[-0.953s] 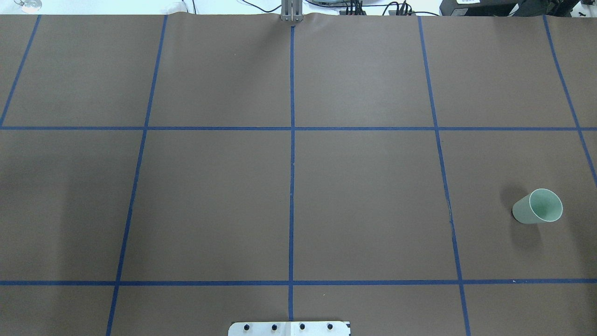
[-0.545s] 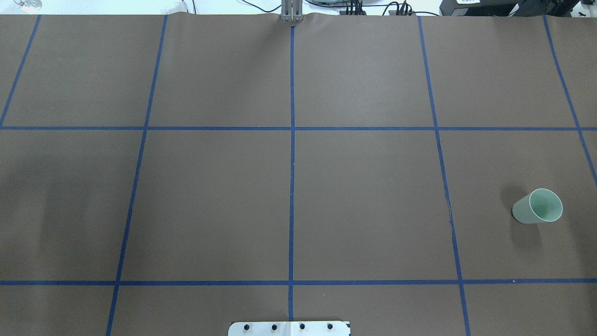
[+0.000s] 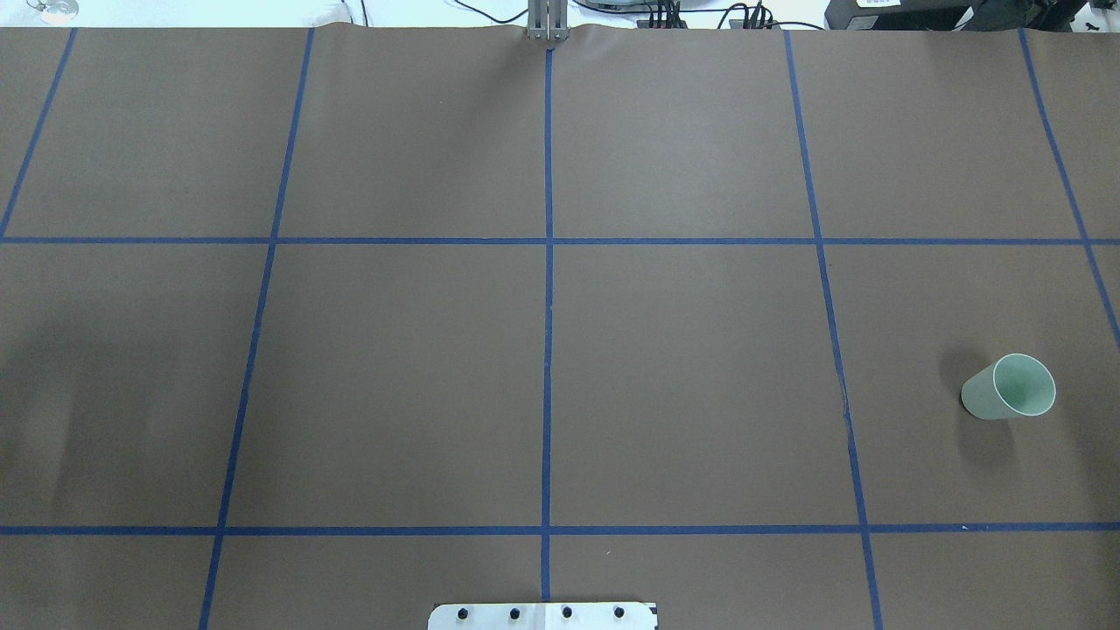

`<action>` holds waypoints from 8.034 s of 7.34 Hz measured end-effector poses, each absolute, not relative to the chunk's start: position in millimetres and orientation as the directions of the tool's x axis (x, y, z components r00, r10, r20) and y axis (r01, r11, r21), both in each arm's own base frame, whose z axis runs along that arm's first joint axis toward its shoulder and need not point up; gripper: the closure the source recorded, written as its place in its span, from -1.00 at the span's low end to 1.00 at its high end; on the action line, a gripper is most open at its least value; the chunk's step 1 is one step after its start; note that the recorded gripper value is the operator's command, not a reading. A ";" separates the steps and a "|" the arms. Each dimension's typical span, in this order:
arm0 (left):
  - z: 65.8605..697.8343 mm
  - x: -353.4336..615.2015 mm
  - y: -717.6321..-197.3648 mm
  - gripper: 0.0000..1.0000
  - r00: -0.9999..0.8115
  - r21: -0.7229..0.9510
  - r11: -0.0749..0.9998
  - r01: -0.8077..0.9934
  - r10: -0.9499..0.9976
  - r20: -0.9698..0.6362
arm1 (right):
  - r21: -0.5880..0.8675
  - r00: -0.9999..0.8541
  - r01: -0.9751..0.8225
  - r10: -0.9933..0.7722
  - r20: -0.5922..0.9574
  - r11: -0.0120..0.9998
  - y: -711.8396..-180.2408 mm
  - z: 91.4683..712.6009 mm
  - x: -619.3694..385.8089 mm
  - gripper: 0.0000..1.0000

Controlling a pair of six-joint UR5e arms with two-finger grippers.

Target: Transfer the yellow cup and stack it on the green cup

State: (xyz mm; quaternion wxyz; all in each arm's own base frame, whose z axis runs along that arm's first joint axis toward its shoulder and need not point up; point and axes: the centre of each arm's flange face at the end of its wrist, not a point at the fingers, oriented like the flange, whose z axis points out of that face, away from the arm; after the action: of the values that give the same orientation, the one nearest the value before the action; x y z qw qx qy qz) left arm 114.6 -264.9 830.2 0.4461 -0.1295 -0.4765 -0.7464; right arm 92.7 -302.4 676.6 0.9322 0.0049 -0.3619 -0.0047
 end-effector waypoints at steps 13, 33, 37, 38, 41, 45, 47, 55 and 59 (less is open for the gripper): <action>927.8 96.3 -203.6 -1.00 -0.636 0.639 -0.140 0.756 -0.386 0.668 | 0.025 0.737 0.008 -0.023 0.675 1.000 -308.2 673.6 92.7 -1.00; 928.7 -68.7 -212.4 0.09 -0.208 0.468 0.217 0.857 -0.685 0.699 | 0.026 0.735 0.004 -0.021 0.678 1.000 -314.2 672.3 92.8 -1.00; 917.3 -99.5 -273.0 0.09 0.097 0.500 0.317 0.806 -0.904 0.417 | 0.090 0.739 0.004 -0.063 0.671 0.996 -326.0 669.9 93.8 -1.00; 909.7 -97.9 -289.3 0.10 0.180 0.508 0.334 0.794 -0.927 0.329 | 0.125 0.742 0.004 -0.087 0.665 0.992 -328.3 672.5 94.1 -1.00; 877.5 -90.3 -328.2 0.10 0.429 0.531 0.415 0.739 -0.897 0.104 | 0.174 0.747 0.009 -0.122 0.654 0.985 -330.4 679.1 94.5 -1.00; 836.6 -84.0 -351.6 0.09 0.614 0.601 0.444 0.665 -0.783 -0.100 | 0.219 0.749 0.007 -0.150 0.645 0.976 -341.6 669.9 95.5 -1.00; 815.5 -78.6 -363.2 0.09 0.681 0.640 0.442 0.629 -0.709 -0.180 | 0.242 0.751 0.007 -0.165 0.639 0.970 -350.0 663.5 96.2 -1.00; 661.5 -19.2 -429.2 0.25 0.781 0.709 0.352 0.611 -0.120 -0.613 | 0.265 0.750 0.004 -0.178 0.637 0.964 -364.2 655.0 97.1 -1.00; 509.0 16.9 -442.5 0.07 0.679 0.747 0.308 0.590 0.312 -0.665 | 0.274 0.750 -0.008 -0.176 0.638 0.962 -371.3 646.0 97.6 -1.00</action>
State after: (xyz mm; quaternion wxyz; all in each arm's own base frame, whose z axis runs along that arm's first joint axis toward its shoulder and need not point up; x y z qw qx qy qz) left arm 16.9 -442.5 509.0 0.7093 0.5799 0.3886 -0.0979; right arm 97.6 -371.3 646.0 0.9262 0.1309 -0.3508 -0.0454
